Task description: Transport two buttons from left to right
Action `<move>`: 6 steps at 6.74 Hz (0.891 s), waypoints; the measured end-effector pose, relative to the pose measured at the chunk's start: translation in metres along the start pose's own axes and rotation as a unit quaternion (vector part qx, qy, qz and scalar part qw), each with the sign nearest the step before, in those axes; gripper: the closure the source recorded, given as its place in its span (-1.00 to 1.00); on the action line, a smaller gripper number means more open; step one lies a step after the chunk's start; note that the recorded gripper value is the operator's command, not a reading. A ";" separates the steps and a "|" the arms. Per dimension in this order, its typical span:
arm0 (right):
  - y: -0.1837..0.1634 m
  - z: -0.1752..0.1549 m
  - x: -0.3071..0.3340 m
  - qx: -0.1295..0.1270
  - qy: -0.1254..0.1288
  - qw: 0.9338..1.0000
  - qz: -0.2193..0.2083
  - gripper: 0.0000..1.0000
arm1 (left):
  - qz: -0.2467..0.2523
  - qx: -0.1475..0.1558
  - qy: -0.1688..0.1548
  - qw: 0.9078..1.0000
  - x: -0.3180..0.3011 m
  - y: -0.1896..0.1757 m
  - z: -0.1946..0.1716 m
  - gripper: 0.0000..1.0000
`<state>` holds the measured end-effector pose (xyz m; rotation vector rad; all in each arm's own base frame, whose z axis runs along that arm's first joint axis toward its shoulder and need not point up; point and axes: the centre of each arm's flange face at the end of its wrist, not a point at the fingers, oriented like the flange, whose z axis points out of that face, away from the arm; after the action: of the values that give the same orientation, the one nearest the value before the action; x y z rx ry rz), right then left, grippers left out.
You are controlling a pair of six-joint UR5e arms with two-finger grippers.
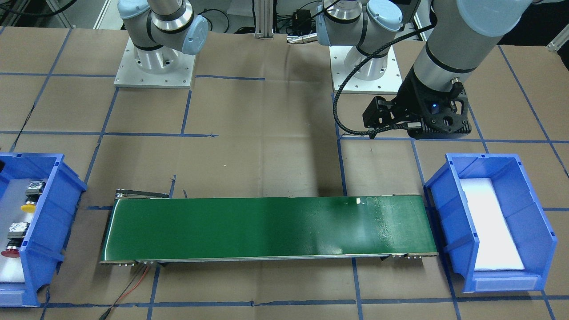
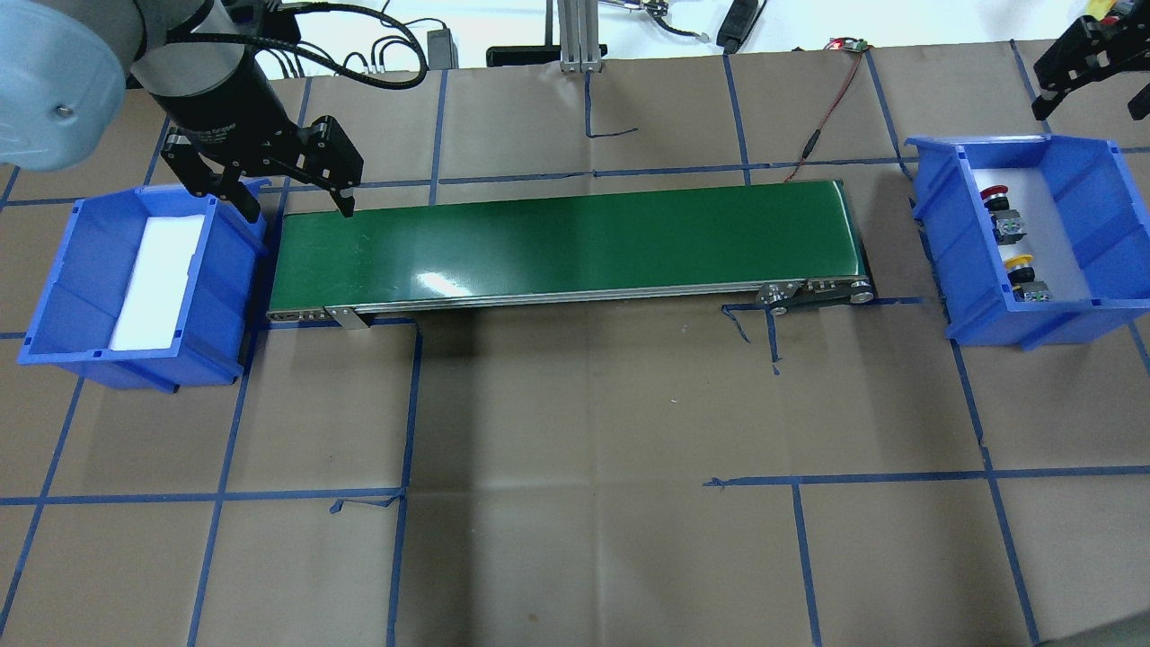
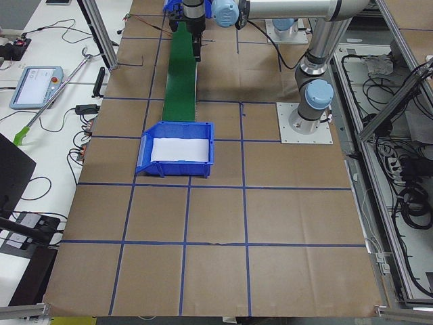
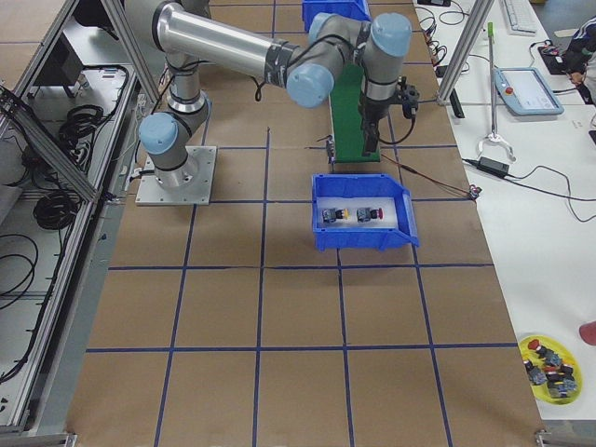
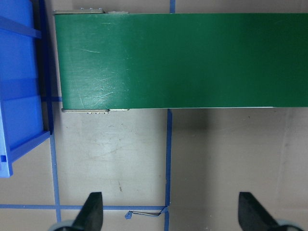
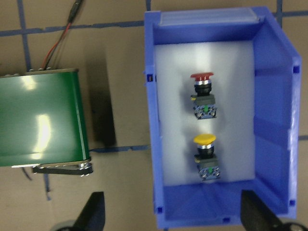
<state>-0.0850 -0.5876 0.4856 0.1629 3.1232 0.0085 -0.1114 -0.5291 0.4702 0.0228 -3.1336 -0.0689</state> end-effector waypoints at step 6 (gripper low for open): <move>0.146 -0.015 -0.182 0.001 -0.001 0.999 0.037 -0.99 | -0.001 0.001 0.000 1.000 -0.001 0.000 -0.001 -1.00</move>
<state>0.1108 -0.4615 0.5042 0.2769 3.1138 0.0066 -0.1099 -0.5292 0.4709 0.0248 -3.1336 -0.0670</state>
